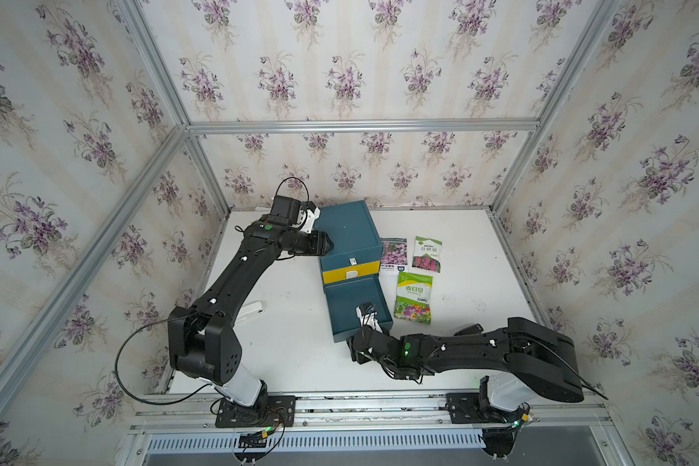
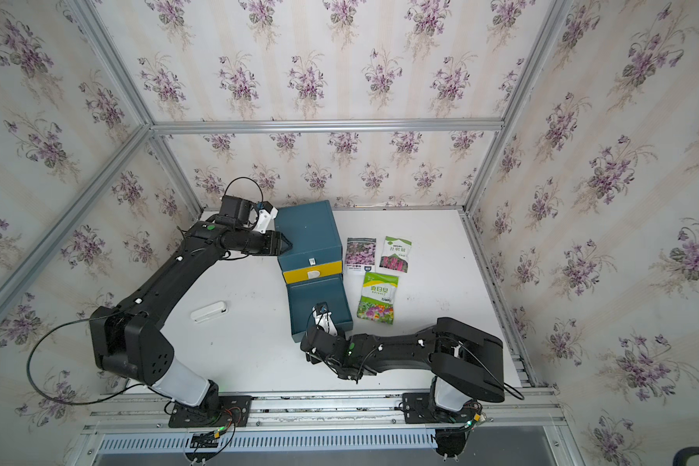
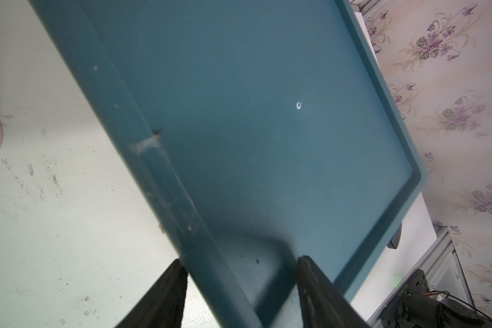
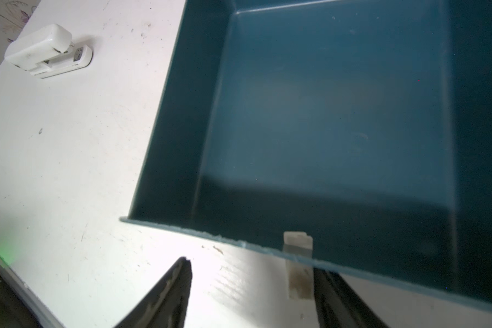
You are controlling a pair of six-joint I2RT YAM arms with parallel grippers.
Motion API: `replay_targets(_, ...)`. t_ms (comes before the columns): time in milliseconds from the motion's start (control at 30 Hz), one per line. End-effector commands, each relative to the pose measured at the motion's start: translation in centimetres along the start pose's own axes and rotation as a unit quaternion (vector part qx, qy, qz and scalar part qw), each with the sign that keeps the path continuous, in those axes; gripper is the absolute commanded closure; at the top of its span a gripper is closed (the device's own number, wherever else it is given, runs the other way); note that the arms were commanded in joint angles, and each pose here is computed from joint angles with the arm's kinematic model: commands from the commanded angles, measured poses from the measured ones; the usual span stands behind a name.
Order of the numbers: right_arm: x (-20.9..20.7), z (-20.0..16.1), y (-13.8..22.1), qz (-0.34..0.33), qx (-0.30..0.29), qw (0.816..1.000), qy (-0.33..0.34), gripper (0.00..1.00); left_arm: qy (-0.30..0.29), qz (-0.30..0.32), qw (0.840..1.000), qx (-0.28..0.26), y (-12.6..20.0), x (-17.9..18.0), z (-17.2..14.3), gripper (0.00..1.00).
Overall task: Take the seed bags out of the drawer
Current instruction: Close the drawer in the storage box.
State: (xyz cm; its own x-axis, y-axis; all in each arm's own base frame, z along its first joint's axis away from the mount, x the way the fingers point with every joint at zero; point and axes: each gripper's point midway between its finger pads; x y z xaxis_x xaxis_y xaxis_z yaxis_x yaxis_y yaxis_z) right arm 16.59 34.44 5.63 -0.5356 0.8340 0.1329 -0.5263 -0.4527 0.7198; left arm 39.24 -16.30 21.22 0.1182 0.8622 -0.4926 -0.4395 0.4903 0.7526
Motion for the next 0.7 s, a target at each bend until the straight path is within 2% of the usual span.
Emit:
replay_targets(0, 0.0, 1.5, -0.1, -0.01, -0.029, 1.0, 0.006, 0.3, 0.012, 0.087, 0.992, 0.089, -0.3, 3.9, -4.7, 0.36)
replay_targets(667, -2.2, 4.9, -2.3, -0.018, -0.057, 0.998, 0.01, 0.32, 0.01, 0.085, 0.992, 0.094, -0.5, 3.8, -4.5, 0.36)
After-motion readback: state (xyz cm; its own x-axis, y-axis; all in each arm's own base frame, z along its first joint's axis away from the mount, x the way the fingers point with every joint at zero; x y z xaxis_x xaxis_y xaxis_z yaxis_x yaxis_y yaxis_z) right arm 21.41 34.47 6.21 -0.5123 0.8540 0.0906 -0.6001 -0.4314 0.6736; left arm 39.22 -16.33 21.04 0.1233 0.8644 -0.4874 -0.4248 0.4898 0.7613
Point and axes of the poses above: each gripper's point midway between its finger pads, its own y axis back along the fingers, its own x axis along the line the jaws close on, z = x × y, and after that the axes turned 11 degrees about y, right-handed
